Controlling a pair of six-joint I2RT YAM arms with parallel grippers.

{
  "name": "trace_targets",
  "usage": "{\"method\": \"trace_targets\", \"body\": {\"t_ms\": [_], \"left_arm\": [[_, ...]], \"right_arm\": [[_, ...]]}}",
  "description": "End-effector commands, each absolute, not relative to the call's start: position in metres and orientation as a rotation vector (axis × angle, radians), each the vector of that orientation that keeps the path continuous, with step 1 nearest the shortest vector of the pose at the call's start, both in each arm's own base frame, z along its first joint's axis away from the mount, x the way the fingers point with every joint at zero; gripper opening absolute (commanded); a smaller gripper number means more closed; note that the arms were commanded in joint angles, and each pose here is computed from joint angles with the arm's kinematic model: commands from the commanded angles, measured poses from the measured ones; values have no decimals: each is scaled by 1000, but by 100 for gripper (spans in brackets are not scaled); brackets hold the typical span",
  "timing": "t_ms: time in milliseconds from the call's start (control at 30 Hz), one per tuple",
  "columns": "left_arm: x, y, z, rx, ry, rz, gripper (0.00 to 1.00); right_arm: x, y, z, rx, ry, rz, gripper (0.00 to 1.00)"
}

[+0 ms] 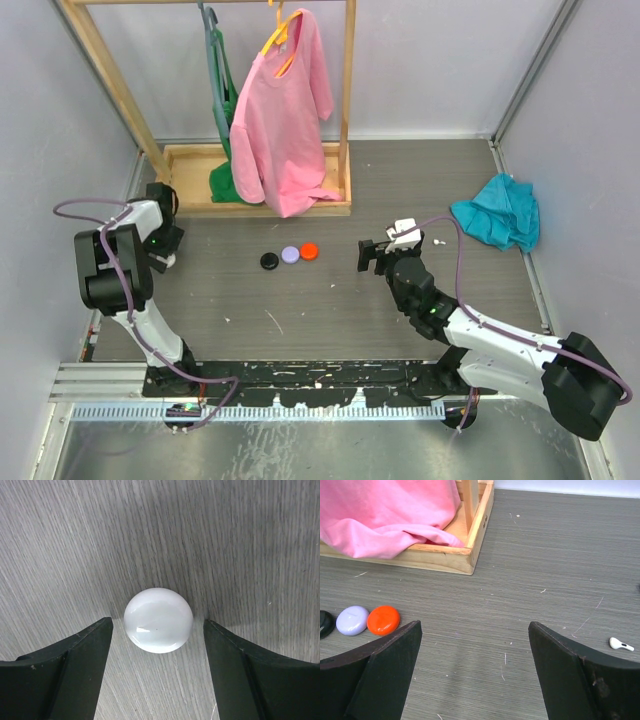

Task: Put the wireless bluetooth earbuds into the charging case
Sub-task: Pick up the charging case at the center of the board.

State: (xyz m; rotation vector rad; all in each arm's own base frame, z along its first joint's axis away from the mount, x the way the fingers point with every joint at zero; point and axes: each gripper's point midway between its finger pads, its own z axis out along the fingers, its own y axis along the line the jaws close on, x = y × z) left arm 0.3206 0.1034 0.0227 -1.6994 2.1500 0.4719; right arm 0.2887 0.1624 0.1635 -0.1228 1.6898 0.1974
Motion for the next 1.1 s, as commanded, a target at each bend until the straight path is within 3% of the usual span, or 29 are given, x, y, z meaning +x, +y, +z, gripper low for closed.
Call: {"method": "trace_targets", "body": {"t_ms": [0,167,500,1067], "left_arm": [[316,117,16,-1754,2093,524,73],[307,116,6,-1772,2121,499,65],[299,91,11,-1593,2285,291,38],[283,-8,30,-926,2463,-32,35]], "right_arm": [[292,161,177,-76,1653,212,93],[292,161,177,-78,1653,212,93],[292,164,176,-87,1659,218,93],[294,192,161,-183,1716,299,94]]}}
